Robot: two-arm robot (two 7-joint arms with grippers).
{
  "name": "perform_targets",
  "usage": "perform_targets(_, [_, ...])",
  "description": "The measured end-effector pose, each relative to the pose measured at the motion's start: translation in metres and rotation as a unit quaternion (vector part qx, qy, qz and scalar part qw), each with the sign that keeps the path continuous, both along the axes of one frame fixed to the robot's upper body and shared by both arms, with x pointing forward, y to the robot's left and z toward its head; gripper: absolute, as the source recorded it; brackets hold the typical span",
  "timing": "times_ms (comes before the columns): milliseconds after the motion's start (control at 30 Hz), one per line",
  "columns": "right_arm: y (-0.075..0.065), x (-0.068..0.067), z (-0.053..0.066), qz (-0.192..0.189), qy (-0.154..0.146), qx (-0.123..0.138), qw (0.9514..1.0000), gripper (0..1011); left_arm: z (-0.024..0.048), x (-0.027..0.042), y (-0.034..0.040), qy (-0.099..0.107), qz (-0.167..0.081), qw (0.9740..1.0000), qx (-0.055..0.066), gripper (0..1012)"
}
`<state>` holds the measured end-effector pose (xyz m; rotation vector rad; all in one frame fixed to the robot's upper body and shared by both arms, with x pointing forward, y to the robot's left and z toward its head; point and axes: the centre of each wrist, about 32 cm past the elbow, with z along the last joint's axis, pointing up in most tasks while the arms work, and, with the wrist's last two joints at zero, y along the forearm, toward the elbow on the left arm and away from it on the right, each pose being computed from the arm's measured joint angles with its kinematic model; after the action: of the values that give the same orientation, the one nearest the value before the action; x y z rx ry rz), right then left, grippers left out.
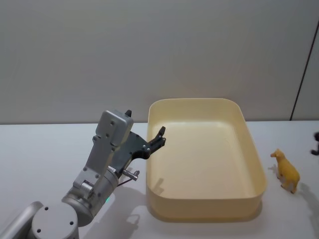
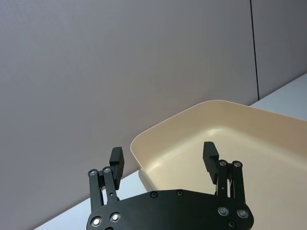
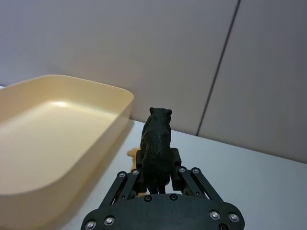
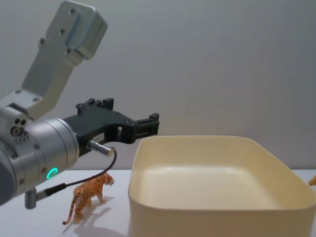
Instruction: Pick up the toy alternately with two hands and place it into the central storage box.
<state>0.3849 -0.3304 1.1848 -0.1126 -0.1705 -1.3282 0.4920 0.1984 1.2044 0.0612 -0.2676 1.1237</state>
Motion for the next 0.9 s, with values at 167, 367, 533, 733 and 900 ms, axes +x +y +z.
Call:
perform_targets(167, [0.008,0.015,0.005,0.03,0.007,0.007,0.9995,254,0.0,0.0,0.0,0.0,0.0,1.0,0.0,1001])
perform_targets(367, [0.026,0.044,0.005,0.071,0.019,0.013,0.9972,254,0.0,0.0,0.0,0.0,0.0,1.0,0.0,1001])
perform_targets(533, [0.048,0.073,0.004,0.104,0.023,0.02,0.9941,254,0.0,0.0,0.0,0.0,0.0,1.0,0.0,1001])
perform_targets(733, [0.073,0.102,-0.001,0.134,0.033,0.024,0.9901,257,0.0,0.0,0.0,0.0,0.0,1.0,0.0,1001])
perform_targets(900, [0.095,0.124,-0.002,0.16,0.038,0.024,0.986,455,0.0,0.0,0.0,0.0,0.0,1.0,0.0,1001])
